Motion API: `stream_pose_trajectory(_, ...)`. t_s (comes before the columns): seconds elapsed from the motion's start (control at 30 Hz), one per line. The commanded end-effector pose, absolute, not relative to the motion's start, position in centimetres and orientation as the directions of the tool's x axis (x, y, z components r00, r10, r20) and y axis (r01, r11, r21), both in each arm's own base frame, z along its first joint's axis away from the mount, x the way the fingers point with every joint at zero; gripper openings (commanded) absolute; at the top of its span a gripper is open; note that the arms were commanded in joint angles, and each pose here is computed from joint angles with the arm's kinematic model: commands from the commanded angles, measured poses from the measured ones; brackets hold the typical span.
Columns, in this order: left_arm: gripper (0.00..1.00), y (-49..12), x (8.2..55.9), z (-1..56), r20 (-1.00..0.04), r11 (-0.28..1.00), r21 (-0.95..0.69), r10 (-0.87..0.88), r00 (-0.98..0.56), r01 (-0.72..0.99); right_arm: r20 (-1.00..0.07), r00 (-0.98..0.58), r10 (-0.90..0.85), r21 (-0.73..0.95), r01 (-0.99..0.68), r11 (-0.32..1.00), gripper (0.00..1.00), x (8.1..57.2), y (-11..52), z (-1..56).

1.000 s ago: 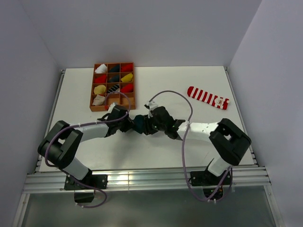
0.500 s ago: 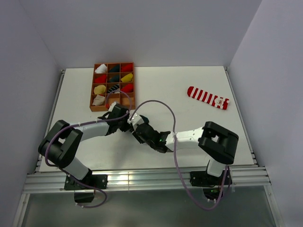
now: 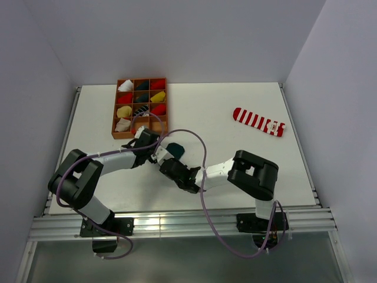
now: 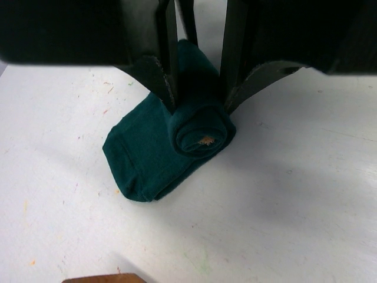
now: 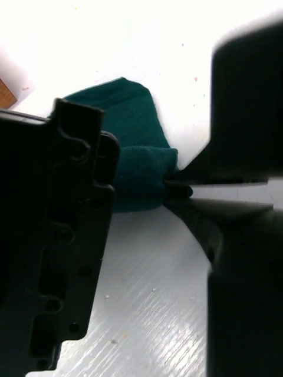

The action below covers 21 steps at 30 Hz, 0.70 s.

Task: Roll the socks
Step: Roll the sock at the center of the board.

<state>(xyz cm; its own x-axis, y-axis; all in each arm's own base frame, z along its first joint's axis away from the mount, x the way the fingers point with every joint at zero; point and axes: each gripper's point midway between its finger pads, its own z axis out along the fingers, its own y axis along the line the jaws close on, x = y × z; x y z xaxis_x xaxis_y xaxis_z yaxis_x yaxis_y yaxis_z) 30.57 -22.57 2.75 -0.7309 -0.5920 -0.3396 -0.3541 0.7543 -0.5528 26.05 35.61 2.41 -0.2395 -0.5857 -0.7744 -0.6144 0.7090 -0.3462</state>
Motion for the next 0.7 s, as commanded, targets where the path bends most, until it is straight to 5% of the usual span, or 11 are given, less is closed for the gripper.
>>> stream_pose_trajectory(0.0, 0.31, -20.9, 26.7, -0.6, -0.282, 0.829, -0.412, -0.510, -0.813, -0.377, -0.781, -0.260, -0.568, -0.314, -0.623, 0.717, 0.10, 26.1, 36.6, 1.4)
stream_pose_trajectory(0.07, 0.33, -21.0, 26.8, -0.3, -0.287, 0.828, -0.420, -0.510, -0.811, -0.372, -0.777, -0.283, -0.563, -0.289, -0.634, 0.717, 0.00, 25.7, 36.3, 1.2)
stream_pose_trajectory(0.37, 0.68, -20.9, 28.0, 3.6, -0.352, 0.789, -0.502, -0.562, -0.749, -0.355, -0.713, -0.522, -0.468, 0.082, -0.725, 0.684, 0.00, 23.3, 35.8, 1.1)
stream_pose_trajectory(0.67, 0.71, -19.1, 27.8, 6.2, -0.373, 0.718, -0.584, -0.651, -0.661, -0.379, -0.564, -0.714, -0.415, 0.418, -0.680, 0.602, 0.00, 22.3, 36.1, 1.8)
